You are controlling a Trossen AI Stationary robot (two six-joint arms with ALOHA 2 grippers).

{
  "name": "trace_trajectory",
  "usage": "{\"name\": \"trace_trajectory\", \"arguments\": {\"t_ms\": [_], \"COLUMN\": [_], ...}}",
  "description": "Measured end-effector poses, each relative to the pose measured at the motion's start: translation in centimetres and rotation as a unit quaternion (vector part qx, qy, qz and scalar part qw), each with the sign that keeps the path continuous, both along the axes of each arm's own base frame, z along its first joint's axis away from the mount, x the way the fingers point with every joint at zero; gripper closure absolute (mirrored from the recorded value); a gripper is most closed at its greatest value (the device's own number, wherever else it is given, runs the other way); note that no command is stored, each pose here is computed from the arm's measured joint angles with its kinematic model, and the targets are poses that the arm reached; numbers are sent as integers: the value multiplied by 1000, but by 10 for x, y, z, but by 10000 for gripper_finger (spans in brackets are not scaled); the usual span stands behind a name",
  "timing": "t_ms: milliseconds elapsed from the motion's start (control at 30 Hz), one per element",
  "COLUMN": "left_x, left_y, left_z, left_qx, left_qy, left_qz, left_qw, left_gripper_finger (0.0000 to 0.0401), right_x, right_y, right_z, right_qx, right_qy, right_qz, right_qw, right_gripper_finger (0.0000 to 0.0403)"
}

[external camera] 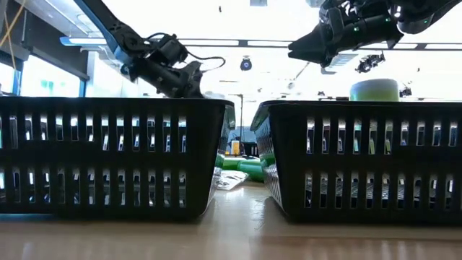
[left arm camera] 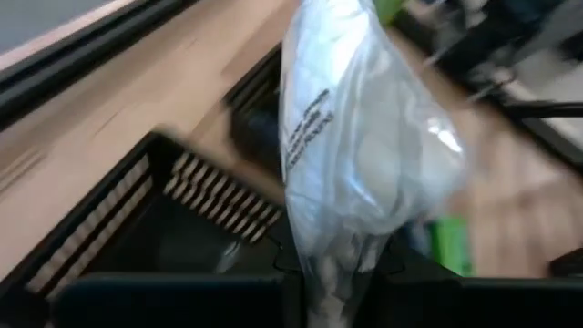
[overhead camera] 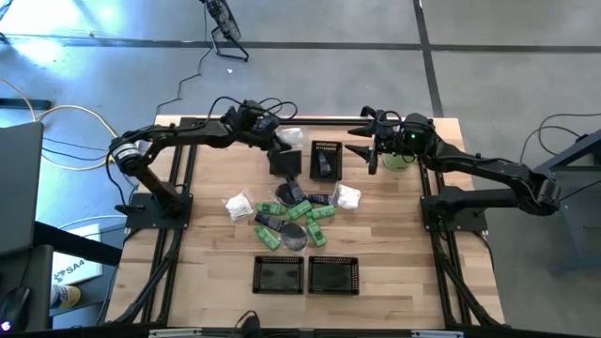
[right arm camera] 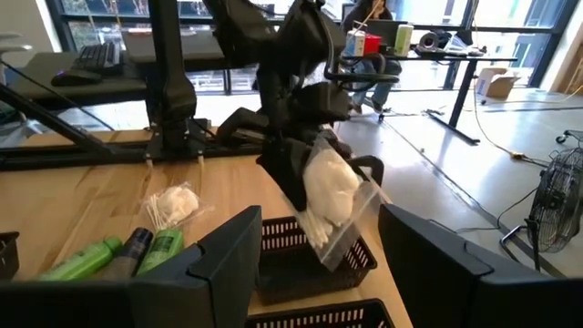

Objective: Pick & Place Travel size toiletries
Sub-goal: Put the cotton pack into the top left black bin

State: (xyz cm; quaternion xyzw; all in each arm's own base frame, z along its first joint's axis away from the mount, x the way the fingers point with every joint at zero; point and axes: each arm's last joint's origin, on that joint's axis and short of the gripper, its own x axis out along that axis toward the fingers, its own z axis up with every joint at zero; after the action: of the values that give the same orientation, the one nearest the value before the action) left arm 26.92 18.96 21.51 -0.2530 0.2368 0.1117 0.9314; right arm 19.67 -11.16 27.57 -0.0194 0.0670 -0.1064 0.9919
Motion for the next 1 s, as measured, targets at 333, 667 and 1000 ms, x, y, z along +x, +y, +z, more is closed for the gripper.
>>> {"name": "trace_trajectory", "arguments": {"t_ms": [333, 667, 1000], "left_x": [-11, -10, -11], "left_y": [-5, -8, -14], "left_z": [-4, -6, -15], "left_qx": [-24, -61, -91], "left_qy": [80, 82, 119], "left_qz": [68, 86, 82], "left_qw": [994, 991, 985], "left_gripper_finger": [370, 370, 329], "right_x": [0, -1, -1], "right_y": [-1, -1, -1], "right_z": [-2, -2, -2], "right_qx": [-4, -3, -1], "right_qy": [10, 13, 14], "right_qz": [-21, -23, -20], "right_qw": [1000, 1000, 1000], "right_gripper_finger": [188, 188, 188]}}
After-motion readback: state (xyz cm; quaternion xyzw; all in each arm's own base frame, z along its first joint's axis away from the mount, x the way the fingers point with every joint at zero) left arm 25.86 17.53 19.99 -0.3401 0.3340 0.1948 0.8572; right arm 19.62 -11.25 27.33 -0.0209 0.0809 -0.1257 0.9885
